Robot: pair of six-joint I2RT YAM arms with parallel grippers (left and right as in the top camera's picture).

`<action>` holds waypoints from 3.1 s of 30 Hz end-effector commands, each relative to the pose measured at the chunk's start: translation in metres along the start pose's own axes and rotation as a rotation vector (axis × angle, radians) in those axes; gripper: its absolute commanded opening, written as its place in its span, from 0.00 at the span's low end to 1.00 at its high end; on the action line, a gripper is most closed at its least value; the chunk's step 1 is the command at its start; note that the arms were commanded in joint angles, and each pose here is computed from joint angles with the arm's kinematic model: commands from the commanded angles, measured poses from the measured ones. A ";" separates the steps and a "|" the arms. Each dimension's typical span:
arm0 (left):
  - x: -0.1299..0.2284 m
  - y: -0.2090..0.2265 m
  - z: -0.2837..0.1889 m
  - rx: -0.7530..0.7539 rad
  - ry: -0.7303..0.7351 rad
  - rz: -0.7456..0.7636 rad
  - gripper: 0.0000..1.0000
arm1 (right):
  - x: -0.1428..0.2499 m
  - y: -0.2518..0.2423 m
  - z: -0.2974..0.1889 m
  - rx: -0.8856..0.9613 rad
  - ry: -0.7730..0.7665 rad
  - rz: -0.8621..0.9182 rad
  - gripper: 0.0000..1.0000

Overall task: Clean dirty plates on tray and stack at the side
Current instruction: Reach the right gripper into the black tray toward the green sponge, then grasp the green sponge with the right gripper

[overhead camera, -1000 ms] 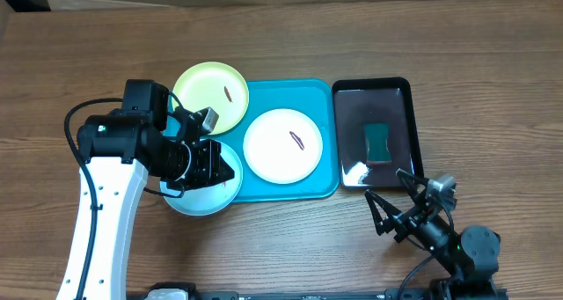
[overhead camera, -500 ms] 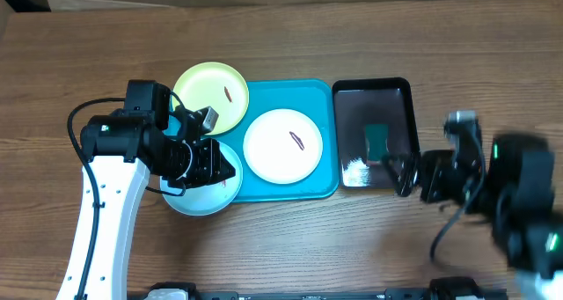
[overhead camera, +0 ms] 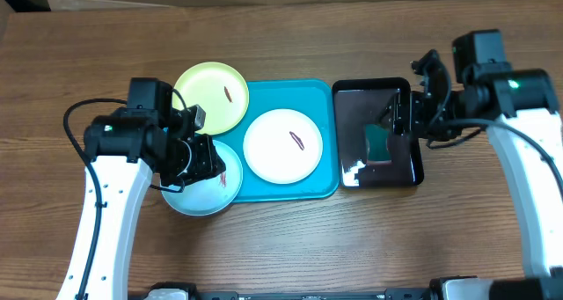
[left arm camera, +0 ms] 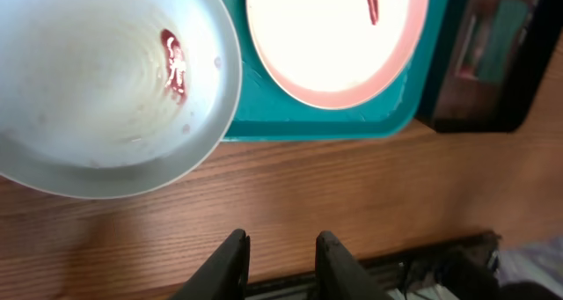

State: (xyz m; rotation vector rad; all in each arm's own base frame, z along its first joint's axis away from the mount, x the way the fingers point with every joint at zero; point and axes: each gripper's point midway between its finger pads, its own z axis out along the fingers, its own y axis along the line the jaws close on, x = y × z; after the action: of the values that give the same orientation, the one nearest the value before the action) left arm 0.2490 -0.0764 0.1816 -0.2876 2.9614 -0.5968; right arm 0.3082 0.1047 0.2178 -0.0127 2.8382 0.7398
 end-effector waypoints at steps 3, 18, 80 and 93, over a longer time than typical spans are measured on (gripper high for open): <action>-0.006 0.013 0.018 -0.142 -0.051 -0.068 0.28 | -0.010 -0.014 0.009 0.080 0.007 -0.009 0.63; -0.018 0.000 0.076 -0.138 -0.171 -0.098 0.30 | -0.028 -0.035 0.036 0.379 -0.107 -0.039 0.65; -0.030 0.000 0.103 -0.153 -0.159 -0.114 0.34 | -0.005 -0.114 0.184 0.413 -0.187 -0.059 0.72; -0.030 0.000 0.103 -0.153 -0.158 -0.115 0.35 | -0.010 -0.123 0.199 0.430 -0.194 -0.060 0.59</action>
State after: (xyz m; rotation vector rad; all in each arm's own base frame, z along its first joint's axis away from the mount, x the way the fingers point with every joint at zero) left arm 0.2951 -0.1081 0.0927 -0.4967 2.8482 -0.3561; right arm 0.3717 0.0932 0.0040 0.0368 2.6949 0.1143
